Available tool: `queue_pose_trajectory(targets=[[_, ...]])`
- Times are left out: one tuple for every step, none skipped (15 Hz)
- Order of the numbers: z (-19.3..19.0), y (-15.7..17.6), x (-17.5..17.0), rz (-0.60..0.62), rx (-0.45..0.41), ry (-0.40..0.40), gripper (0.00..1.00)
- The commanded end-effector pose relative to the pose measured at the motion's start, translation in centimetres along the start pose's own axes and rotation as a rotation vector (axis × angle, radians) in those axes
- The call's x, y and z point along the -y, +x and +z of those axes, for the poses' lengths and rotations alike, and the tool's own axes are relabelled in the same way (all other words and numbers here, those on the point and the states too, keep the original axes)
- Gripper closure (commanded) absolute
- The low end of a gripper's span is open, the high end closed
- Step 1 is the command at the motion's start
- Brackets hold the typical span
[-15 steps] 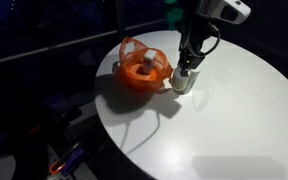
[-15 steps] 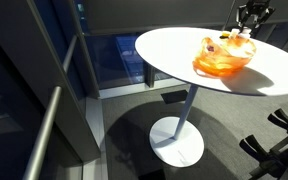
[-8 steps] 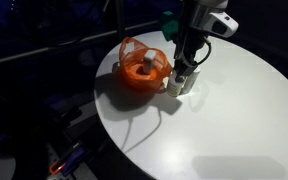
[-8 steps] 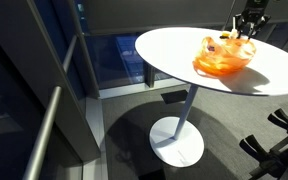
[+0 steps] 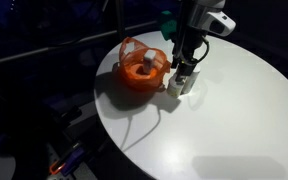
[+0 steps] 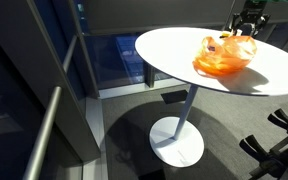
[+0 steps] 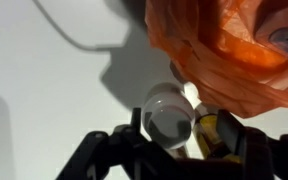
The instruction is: Remove the white bottle from the plastic bag
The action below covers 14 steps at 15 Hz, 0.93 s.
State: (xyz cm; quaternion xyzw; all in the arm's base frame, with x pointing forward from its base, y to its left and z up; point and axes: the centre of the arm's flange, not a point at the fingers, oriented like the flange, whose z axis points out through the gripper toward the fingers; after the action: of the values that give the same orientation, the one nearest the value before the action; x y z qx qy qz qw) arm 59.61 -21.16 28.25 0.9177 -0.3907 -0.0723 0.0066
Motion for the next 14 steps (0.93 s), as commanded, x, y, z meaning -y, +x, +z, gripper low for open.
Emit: queue_pose_trajectory(targets=[[-3.4, -1.1, 1.1, -0.018, -0.026, 0.027, 0.00], [-4.1, -1.4, 1.4, -0.025, -0.032, 0.030, 0.00], [-4.9, -1.7, 1.9, -0.037, -0.040, 0.033, 0.00], [-5.8, -2.1, 2.4, -0.062, -0.043, 0.039, 0.00], [-6.6, -2.6, 2.9, -0.087, -0.046, 0.044, 0.00], [-7.3, -3.1, 3.4, -0.108, -0.048, 0.047, 0.00], [-8.0, -3.8, 3.8, -0.135, -0.052, 0.045, 0.00], [-8.6, -4.5, 4.2, -0.162, -0.053, 0.043, 0.00], [-9.4, -5.2, 4.5, -0.183, -0.051, 0.039, 0.00], [-10.1, -5.9, 4.7, -0.200, -0.045, 0.034, 0.00], [-10.8, -6.7, 4.8, -0.221, -0.037, 0.029, 0.00], [-11.5, -7.5, 4.9, -0.240, -0.032, 0.025, 0.00], [-12.2, -8.4, 4.9, -0.257, -0.026, 0.021, 0.00], [-12.8, -9.2, 5.0, -0.270, -0.023, 0.014, 0.00]])
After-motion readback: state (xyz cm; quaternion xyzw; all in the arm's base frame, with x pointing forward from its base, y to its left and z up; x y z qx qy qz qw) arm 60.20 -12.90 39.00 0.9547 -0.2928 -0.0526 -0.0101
